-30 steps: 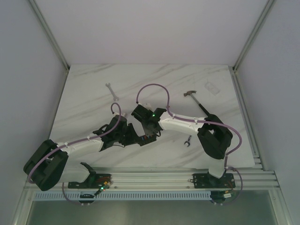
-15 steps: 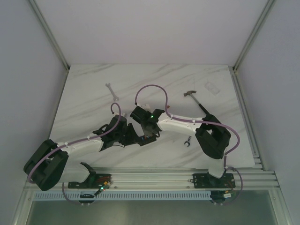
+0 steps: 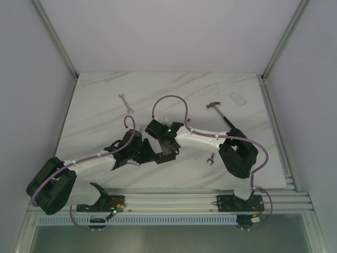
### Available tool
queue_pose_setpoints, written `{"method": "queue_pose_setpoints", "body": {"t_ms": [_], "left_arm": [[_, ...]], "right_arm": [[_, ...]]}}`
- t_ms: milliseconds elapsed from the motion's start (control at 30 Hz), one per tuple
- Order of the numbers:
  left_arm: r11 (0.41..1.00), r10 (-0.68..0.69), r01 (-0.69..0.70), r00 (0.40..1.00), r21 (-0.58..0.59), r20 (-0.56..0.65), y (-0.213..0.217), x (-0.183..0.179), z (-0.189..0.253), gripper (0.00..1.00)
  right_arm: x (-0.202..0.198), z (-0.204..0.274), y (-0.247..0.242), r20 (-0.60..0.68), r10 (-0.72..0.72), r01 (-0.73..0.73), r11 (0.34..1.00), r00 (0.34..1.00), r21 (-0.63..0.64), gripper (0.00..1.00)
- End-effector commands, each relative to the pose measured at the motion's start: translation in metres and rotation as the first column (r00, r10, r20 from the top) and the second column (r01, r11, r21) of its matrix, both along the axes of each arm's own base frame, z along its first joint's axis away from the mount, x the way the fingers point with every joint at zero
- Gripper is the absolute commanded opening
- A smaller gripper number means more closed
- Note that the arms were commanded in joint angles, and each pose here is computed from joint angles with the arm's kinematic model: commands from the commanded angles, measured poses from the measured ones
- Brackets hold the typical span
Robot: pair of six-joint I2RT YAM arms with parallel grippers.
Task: Snap on the fuse box
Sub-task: Install the fuse at the fuse box base.
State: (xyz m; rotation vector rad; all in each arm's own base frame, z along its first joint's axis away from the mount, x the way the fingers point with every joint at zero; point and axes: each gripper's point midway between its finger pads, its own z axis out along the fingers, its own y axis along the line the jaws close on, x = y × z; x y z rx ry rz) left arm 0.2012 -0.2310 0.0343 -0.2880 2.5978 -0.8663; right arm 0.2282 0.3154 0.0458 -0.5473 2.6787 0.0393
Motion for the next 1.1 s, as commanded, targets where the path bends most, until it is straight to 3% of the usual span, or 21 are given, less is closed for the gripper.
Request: {"method": "queue_pose_setpoints", "body": {"t_ms": [0,200,600,1067], "left_arm": [[0.998,0.020,-0.018,0.999,0.064,-0.033,0.015,-0.007,-0.015,0.43],[0.998,0.015,-0.013,0.999,0.062,-0.033,0.014,-0.006,-0.014,0.43],[0.998,0.017,-0.015,0.999,0.059,-0.032,0.013,-0.005,-0.013,0.43],[0.998,0.010,-0.008,0.999,0.060,-0.033,0.013,-0.005,-0.014,0.43]], "right_arm": [[-0.014,-0.003,-0.015,-0.062,-0.031,0.027,0.997,0.998,-0.072,0.25],[-0.010,0.014,-0.008,-0.037,-0.050,0.049,0.998,0.998,-0.024,0.33],[-0.004,0.034,0.007,-0.019,-0.119,0.120,0.991,0.993,0.061,0.34],[-0.006,0.017,-0.006,-0.050,-0.179,0.179,0.984,0.982,-0.005,0.25]]}}
